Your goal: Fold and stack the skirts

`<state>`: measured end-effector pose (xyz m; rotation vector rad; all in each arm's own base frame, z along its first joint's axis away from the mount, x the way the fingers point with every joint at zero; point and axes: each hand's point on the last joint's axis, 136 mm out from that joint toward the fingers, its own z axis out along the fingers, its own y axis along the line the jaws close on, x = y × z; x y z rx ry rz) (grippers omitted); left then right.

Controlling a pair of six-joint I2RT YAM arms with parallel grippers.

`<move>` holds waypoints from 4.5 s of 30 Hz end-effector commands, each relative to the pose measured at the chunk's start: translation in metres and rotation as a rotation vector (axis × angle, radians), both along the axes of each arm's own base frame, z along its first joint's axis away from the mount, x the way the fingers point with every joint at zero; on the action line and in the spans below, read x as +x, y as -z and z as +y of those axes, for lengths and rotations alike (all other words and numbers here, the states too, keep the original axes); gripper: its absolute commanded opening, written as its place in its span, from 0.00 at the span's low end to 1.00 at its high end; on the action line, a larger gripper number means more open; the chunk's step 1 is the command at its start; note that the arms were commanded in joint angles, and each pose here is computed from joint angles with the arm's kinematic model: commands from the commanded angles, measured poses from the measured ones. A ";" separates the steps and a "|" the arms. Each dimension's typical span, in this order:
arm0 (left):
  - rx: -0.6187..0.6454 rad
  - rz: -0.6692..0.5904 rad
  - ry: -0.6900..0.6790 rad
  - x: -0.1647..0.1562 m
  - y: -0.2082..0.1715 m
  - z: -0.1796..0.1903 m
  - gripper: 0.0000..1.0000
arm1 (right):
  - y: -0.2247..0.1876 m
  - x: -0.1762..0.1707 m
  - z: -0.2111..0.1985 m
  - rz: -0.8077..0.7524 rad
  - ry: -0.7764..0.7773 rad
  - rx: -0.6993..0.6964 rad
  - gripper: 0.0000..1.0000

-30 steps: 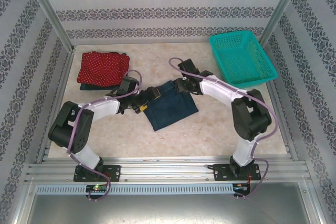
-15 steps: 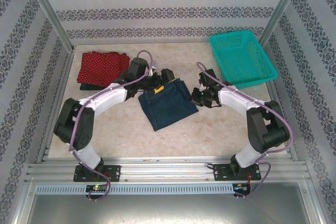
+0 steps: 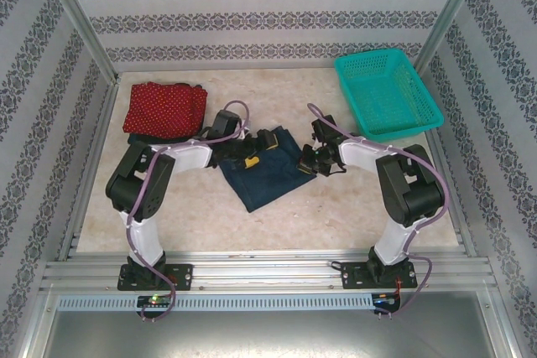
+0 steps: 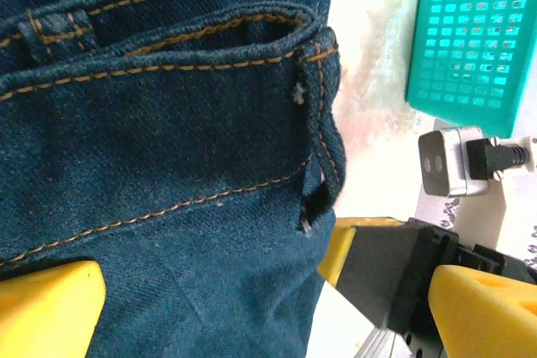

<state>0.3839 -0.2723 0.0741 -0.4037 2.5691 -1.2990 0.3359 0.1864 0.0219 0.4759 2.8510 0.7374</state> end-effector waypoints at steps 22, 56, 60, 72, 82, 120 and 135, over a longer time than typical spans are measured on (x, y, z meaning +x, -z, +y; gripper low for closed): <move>0.354 -0.003 0.145 0.058 0.056 0.038 1.00 | 0.003 -0.045 0.000 -0.036 0.213 -0.104 0.00; 0.514 0.278 -0.024 -0.038 0.051 0.146 0.88 | -0.039 0.083 0.112 -0.270 -0.133 0.178 0.98; 0.550 0.335 -0.025 -0.053 0.068 0.153 0.81 | -0.015 0.086 0.101 -0.245 -0.075 0.194 0.98; 0.486 0.287 0.001 -0.043 0.059 0.141 0.74 | -0.075 0.131 0.129 -0.378 -0.136 0.237 0.98; 0.446 0.218 -0.026 -0.020 0.042 0.137 0.74 | -0.051 0.140 0.106 -0.315 -0.032 0.172 0.98; 0.348 0.000 -0.032 0.034 0.023 0.115 0.14 | 0.020 0.012 0.111 0.062 -0.011 0.185 0.98; 0.881 0.000 0.053 0.003 -0.020 0.162 0.00 | -0.066 0.044 0.086 -0.221 0.103 0.212 0.98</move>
